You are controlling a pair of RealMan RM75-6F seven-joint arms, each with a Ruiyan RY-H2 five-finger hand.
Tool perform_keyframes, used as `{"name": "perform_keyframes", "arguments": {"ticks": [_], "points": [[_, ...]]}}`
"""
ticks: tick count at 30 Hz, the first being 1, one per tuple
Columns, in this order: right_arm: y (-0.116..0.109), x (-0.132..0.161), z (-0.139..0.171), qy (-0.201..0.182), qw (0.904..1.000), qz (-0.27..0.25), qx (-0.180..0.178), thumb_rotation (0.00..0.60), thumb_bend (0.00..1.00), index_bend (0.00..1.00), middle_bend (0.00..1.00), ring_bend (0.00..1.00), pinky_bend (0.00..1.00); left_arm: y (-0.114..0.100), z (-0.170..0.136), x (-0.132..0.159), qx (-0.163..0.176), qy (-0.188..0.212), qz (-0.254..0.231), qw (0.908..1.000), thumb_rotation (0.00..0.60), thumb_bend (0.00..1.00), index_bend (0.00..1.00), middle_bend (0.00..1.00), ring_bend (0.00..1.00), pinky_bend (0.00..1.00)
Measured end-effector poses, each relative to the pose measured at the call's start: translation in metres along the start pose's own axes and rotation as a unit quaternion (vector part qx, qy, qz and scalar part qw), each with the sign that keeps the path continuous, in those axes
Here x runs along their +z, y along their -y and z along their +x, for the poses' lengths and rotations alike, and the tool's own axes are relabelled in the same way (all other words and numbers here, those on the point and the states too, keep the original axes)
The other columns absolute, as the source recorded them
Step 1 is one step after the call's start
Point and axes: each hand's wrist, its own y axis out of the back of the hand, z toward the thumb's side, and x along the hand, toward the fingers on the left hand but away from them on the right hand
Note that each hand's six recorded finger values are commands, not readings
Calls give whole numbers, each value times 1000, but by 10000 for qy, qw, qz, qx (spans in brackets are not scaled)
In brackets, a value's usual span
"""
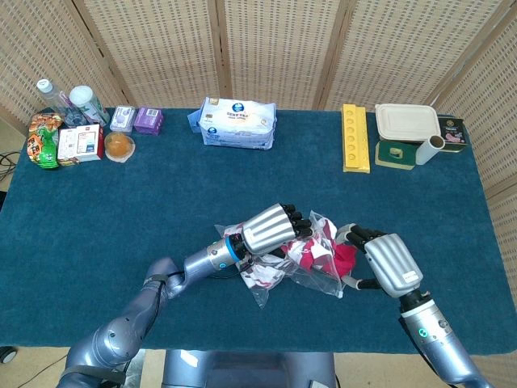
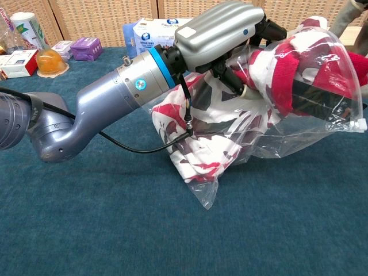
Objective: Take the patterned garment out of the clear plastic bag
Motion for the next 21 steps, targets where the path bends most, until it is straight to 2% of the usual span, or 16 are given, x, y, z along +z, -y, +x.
{"name": "perform_keyframes", "arguments": {"ticks": [17,21], "points": [[3,8,-14,-24,9999,8,116,600,129,373,321,472,561,4,4,8,5,44,-49,10000,600,427,790,680,634,627],[5,8,-17,-19,9999,67,133,600,159,383,330,501,593,3,5,8,45,24,-81,10000,600,427,790,680,634,627]]}}
